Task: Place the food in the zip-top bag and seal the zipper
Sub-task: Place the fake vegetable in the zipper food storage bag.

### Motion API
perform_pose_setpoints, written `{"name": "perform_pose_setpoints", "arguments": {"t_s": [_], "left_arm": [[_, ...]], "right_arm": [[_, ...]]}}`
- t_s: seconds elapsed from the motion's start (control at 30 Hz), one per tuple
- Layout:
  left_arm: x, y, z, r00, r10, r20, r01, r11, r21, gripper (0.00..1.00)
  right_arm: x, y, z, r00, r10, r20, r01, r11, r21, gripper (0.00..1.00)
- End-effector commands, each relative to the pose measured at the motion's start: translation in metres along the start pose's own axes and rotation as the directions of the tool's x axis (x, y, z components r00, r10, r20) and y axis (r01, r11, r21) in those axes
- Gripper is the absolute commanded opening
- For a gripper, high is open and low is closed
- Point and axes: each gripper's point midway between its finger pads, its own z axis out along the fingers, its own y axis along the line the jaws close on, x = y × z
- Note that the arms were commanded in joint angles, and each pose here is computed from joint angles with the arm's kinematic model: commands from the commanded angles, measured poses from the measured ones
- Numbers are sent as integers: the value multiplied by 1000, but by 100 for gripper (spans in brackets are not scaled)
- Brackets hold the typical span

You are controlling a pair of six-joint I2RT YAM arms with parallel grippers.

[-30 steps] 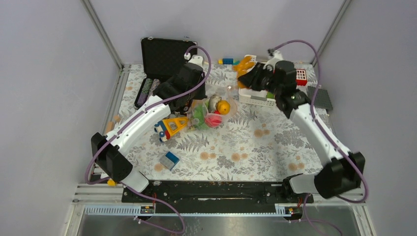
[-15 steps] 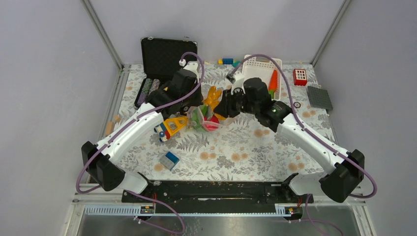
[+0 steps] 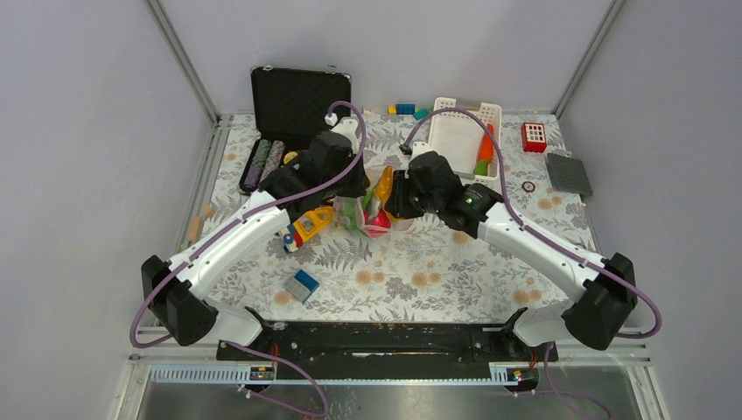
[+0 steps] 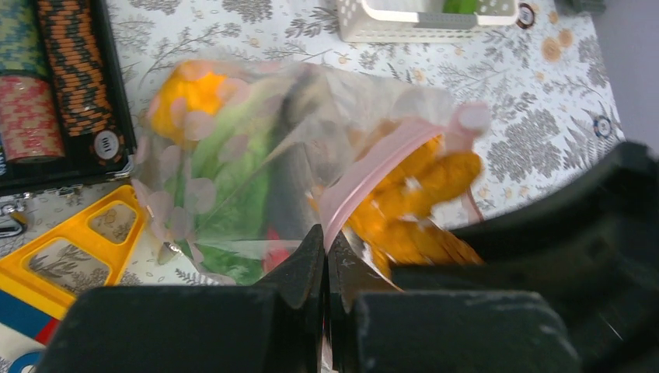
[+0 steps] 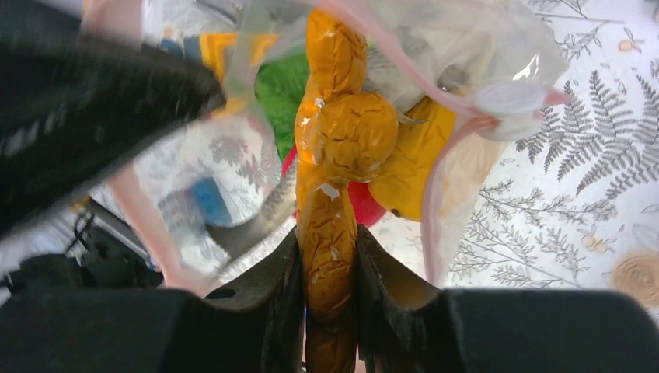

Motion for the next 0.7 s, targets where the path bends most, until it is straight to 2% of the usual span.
{"name": "perform_pose_setpoints", "arguments": {"t_s": [0.0,0.2,0.37,0.53,0.67], "left_arm": [[-11,-30,-17,997,35,68,-42,993,107,0],[-3,-41,-16,997,50,56,-57,990,127,0],[0,-46,-14,999,18,44,-23,991,135,0],[-4,-41,-19,998,-9,66,3,995,102,0],[-3,-56,-29,998,8,58,-19,979,201,0]], "right_arm": [[-32,7,-1,972,224,77,-229,971,69,11],[-45,47,-11,931,363,22,-360,928,-92,14],[-46,55,-11,892,452,6,-448,886,-119,20],[-43,48,1,887,461,33,-456,884,-101,23],[-39,29,12,892,447,71,-447,894,-13,24]]}}
